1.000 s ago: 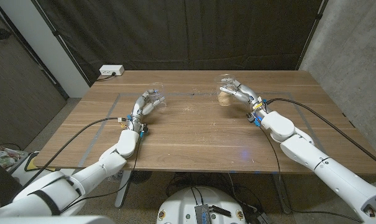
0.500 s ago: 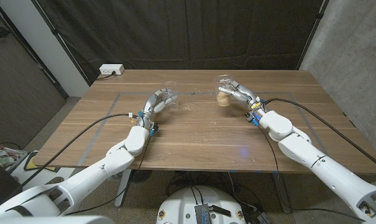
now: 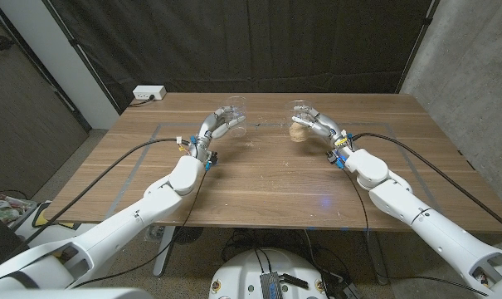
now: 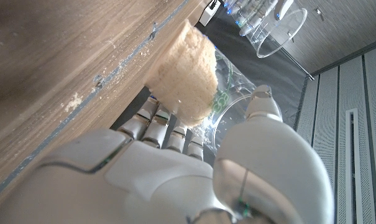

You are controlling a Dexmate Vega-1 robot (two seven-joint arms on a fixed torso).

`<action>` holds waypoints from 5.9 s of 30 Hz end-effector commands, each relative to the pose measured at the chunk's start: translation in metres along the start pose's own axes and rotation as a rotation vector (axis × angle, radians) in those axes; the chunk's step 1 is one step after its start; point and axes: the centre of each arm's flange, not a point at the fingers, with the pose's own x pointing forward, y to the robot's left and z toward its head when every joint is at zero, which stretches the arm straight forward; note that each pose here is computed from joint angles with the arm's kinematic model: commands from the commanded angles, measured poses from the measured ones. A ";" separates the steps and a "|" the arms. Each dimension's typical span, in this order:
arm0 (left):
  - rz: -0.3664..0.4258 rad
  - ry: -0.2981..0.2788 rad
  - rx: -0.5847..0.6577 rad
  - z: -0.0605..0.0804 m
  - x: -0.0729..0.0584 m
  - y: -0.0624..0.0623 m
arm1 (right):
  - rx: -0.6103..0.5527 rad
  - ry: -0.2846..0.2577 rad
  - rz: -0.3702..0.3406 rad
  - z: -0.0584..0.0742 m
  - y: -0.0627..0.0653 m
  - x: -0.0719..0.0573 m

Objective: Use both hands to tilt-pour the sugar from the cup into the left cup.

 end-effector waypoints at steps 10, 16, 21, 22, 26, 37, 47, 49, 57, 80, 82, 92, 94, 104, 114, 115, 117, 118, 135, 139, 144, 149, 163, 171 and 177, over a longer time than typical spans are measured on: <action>-0.049 0.043 -0.097 -0.012 0.016 0.003 | -0.025 -0.005 -0.098 -0.021 0.004 -0.006; -0.042 0.046 -0.103 -0.016 0.013 0.003 | -0.033 0.001 -0.124 -0.020 -0.002 -0.010; -0.045 0.043 -0.098 -0.017 0.013 0.001 | -0.054 0.006 -0.120 -0.015 -0.006 -0.008; -0.047 0.044 -0.093 -0.017 0.013 0.001 | -0.060 0.006 -0.115 -0.013 -0.006 -0.007; -0.053 0.045 -0.091 -0.019 0.015 0.000 | -0.080 0.003 -0.111 -0.004 -0.012 -0.005; -0.077 0.046 -0.097 -0.026 0.020 -0.005 | -0.150 -0.010 -0.109 0.033 -0.029 -0.002; -0.111 0.048 -0.088 -0.027 0.023 -0.013 | -0.204 -0.015 -0.098 0.069 -0.039 0.003; -0.117 0.049 -0.089 -0.027 0.023 -0.014 | -0.217 -0.013 -0.088 0.075 -0.040 0.004; -0.145 0.057 -0.082 -0.026 0.024 -0.019 | -0.269 -0.002 -0.048 0.095 -0.041 0.012; -0.218 0.071 -0.047 -0.025 0.024 -0.026 | -0.475 0.010 0.045 0.167 -0.046 0.043; -0.223 0.069 -0.049 -0.025 0.024 -0.026 | -0.493 0.014 0.052 0.173 -0.046 0.046; -0.244 0.062 -0.045 -0.025 0.024 -0.029 | -0.588 0.021 0.113 0.191 -0.033 0.062; -0.250 0.059 -0.043 -0.024 0.025 -0.029 | -0.617 0.022 0.132 0.195 -0.027 0.068; -0.276 0.037 -0.047 -0.023 0.025 -0.033 | -0.703 0.042 0.201 0.201 -0.008 0.084; -0.299 -0.033 -0.047 -0.020 0.018 -0.032 | -0.733 0.048 0.255 0.197 0.007 0.092; -0.301 -0.041 -0.051 -0.021 0.016 -0.031 | -0.737 0.049 0.259 0.197 0.008 0.092; -0.295 -0.051 -0.045 -0.021 0.013 -0.030 | -0.741 0.049 0.269 0.197 0.011 0.093; -0.295 -0.058 -0.047 -0.021 0.011 -0.029 | -0.744 0.049 0.272 0.197 0.012 0.094; -0.260 -0.079 -0.004 -0.016 -0.012 -0.017 | -0.784 0.031 0.326 0.196 0.028 0.096; -0.253 -0.078 0.008 -0.015 -0.014 -0.014 | -0.787 0.028 0.335 0.195 0.031 0.096; -0.256 -0.082 0.035 -0.011 -0.015 -0.011 | -0.796 0.024 0.350 0.192 0.035 0.096; -0.252 -0.086 0.056 -0.007 -0.019 -0.004 | -0.797 0.022 0.363 0.190 0.038 0.095; -0.244 -0.088 0.129 0.005 -0.027 0.016 | -0.826 -0.003 0.391 0.192 0.049 0.098; -0.240 -0.088 0.172 0.010 -0.029 0.028 | -0.831 -0.006 0.402 0.193 0.053 0.101; -0.231 -0.088 0.182 0.009 -0.031 0.037 | -0.842 -0.007 0.408 0.193 0.056 0.104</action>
